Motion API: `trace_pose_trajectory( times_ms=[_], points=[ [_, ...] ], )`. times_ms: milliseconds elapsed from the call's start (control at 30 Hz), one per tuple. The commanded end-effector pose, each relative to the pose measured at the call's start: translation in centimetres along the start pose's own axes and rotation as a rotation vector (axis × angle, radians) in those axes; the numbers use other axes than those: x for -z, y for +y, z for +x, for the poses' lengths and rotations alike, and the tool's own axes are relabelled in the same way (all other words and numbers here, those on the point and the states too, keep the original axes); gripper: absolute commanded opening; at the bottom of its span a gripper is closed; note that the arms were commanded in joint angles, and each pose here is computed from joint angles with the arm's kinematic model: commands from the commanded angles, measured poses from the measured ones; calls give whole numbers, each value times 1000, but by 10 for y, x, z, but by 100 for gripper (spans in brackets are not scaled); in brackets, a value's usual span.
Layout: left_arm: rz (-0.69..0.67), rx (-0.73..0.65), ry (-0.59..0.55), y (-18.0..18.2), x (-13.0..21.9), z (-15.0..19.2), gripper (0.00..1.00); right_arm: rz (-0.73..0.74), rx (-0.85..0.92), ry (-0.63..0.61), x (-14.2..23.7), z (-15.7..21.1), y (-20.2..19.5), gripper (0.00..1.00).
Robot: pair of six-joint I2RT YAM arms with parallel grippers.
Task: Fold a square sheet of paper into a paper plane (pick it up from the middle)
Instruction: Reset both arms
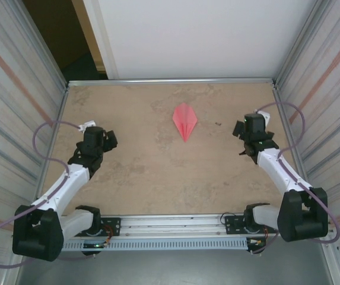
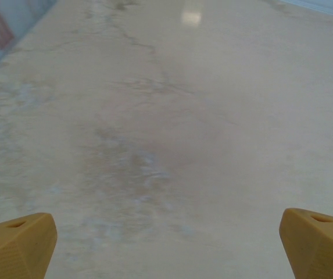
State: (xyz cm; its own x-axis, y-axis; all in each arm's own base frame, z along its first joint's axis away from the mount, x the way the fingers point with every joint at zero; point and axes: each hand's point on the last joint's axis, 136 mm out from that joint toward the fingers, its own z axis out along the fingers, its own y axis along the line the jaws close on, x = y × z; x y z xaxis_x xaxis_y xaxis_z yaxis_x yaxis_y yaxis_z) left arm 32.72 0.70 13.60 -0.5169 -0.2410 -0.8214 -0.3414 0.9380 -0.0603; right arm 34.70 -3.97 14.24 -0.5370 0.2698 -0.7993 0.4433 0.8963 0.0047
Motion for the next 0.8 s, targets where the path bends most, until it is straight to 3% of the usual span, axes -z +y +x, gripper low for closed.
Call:
trace_pose_trajectory(
  times_ms=[0, 233, 500, 767],
  points=[
    [-68, -54, -176, 16, 0, -26, 99, 7, -67, -120, -7, -10, -13, 99],
    [22, -163, -233, 9, -18, -22, 99, -18, 40, -162, -36, 11, -6, 99],
    [248, -255, -330, -22, -34, -13, 99, -157, 110, -261, -48, 10, 20, 99],
    [320, -245, -275, -28, -63, 3, 99, -283, 90, -248, -61, 27, 28, 99]
  ],
)
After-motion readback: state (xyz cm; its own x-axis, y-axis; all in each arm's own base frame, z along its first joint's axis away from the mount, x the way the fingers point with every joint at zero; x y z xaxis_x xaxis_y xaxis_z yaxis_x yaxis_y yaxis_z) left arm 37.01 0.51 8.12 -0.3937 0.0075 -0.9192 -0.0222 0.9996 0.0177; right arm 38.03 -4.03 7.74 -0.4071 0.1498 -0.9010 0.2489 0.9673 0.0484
